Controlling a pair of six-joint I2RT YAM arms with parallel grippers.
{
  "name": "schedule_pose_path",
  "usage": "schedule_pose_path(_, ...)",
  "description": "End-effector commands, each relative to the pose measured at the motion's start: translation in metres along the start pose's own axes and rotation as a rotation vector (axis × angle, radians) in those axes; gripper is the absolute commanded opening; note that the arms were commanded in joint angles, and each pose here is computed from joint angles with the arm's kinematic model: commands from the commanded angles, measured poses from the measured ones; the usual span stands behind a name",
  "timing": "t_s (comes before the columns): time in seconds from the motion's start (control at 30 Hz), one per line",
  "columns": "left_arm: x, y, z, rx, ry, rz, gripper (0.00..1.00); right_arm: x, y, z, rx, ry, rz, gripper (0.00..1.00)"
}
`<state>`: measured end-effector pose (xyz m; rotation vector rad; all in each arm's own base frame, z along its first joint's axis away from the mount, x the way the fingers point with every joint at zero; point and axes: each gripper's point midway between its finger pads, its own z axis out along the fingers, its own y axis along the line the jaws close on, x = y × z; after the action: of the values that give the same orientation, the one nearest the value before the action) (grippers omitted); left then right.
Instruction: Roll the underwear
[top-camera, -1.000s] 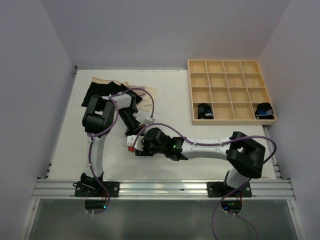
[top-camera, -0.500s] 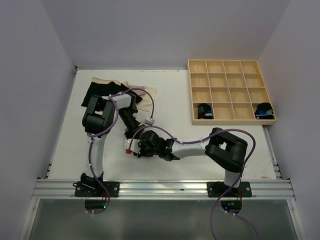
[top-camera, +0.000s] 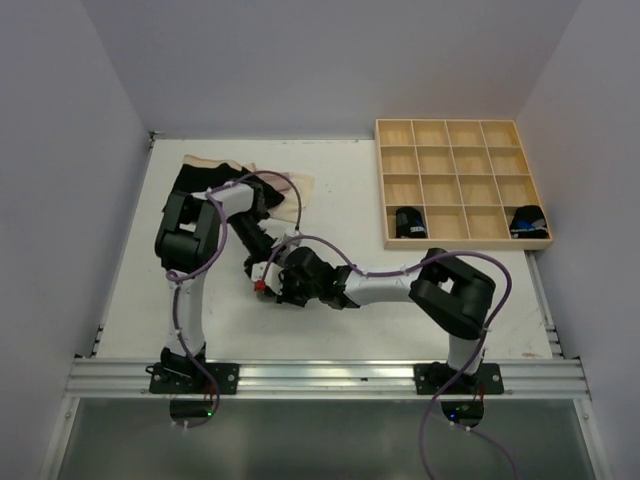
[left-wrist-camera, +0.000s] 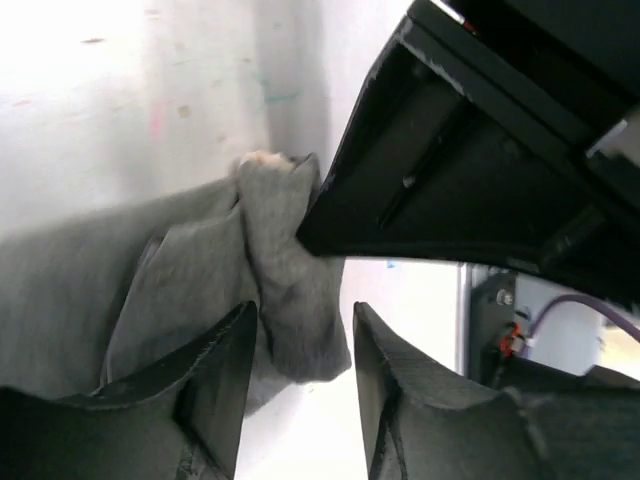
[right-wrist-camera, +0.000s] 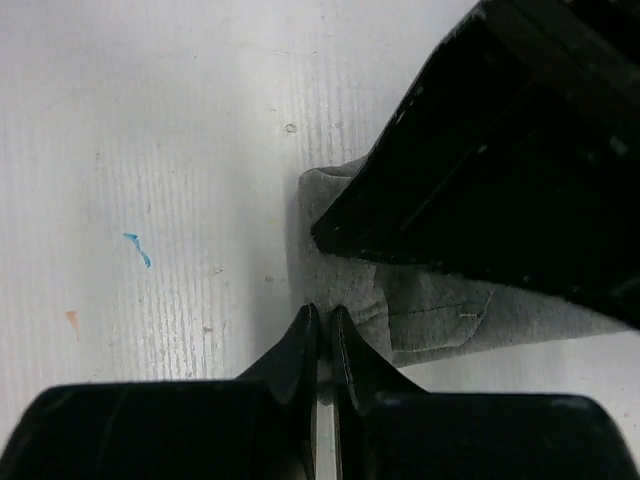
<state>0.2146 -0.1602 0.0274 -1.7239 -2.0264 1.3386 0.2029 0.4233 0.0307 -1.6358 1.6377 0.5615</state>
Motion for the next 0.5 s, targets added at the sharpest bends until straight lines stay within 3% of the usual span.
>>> schedule_pose_path(0.0,-0.021,0.041,-0.049,-0.257,-0.096,0.213,0.49,0.032,0.027,0.001,-0.144,0.097,0.145,0.00)
schedule_pose_path(0.2,-0.040,0.022,-0.137,-0.477,-0.362,0.272,0.54,0.028,0.021,-0.006,-0.208,0.081,0.305,0.00)
schedule_pose_path(0.3,-0.019,0.011,-0.192,-0.628,-0.520,0.241,0.58,0.034,0.023,-0.006,-0.265,0.113,0.402,0.00)
schedule_pose_path(0.4,0.003,-0.006,-0.212,-0.773,-0.548,0.267,0.59,0.042,0.024,0.001,-0.318,0.166,0.481,0.00)
schedule_pose_path(0.47,0.025,-0.011,-0.192,-0.815,-0.503,0.263,0.59,0.042,0.021,0.007,-0.332,0.174,0.524,0.00)
